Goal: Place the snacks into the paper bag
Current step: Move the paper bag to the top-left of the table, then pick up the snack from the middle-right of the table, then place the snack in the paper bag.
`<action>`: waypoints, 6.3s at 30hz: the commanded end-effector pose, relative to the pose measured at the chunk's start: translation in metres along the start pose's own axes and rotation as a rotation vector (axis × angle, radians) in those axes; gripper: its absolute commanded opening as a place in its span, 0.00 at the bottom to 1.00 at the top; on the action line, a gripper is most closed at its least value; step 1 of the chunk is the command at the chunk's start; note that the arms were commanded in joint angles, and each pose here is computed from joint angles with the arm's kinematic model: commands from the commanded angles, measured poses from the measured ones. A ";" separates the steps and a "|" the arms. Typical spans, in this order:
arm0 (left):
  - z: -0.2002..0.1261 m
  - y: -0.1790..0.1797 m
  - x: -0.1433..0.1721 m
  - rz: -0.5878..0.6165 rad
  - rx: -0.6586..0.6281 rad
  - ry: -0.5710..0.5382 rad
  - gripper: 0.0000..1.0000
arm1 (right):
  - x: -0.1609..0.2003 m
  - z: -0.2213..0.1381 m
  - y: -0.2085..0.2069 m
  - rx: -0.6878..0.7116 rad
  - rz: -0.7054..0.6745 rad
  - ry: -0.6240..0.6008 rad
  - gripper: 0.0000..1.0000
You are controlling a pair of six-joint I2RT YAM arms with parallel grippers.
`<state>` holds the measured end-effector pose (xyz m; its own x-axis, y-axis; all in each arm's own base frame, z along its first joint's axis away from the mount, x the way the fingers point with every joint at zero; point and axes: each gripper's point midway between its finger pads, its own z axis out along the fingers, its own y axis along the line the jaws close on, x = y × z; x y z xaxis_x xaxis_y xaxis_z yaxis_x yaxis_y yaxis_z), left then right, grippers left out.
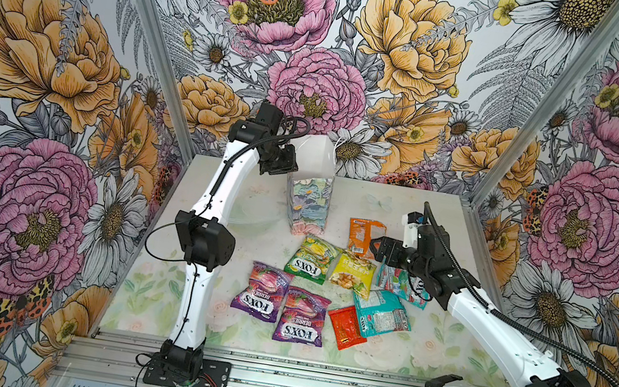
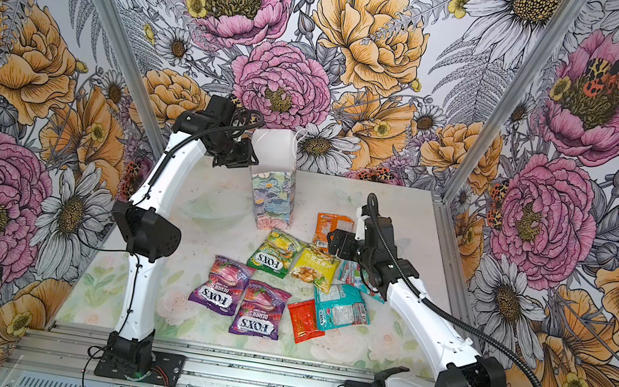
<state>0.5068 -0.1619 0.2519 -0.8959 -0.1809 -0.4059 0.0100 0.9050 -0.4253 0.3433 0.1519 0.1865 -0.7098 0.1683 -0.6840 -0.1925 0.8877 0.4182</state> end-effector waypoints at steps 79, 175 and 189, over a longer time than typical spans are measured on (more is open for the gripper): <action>-0.057 0.066 0.033 0.110 -0.159 0.066 0.00 | 0.118 -0.040 -0.096 0.217 0.660 0.041 0.64; -0.058 0.060 0.036 0.100 -0.085 0.033 0.00 | -0.145 -0.035 0.112 -0.178 -0.104 -0.220 0.00; -0.054 0.049 0.041 0.130 -0.055 0.052 0.00 | -0.226 -0.017 0.170 -0.277 -0.214 -0.333 0.00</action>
<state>0.4486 -0.0944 0.2447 -0.9254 -0.0606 -0.3741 0.0590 0.9521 -0.3000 0.4578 0.2499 0.3782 -0.4939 0.1533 -0.8559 -0.4441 0.8017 0.4000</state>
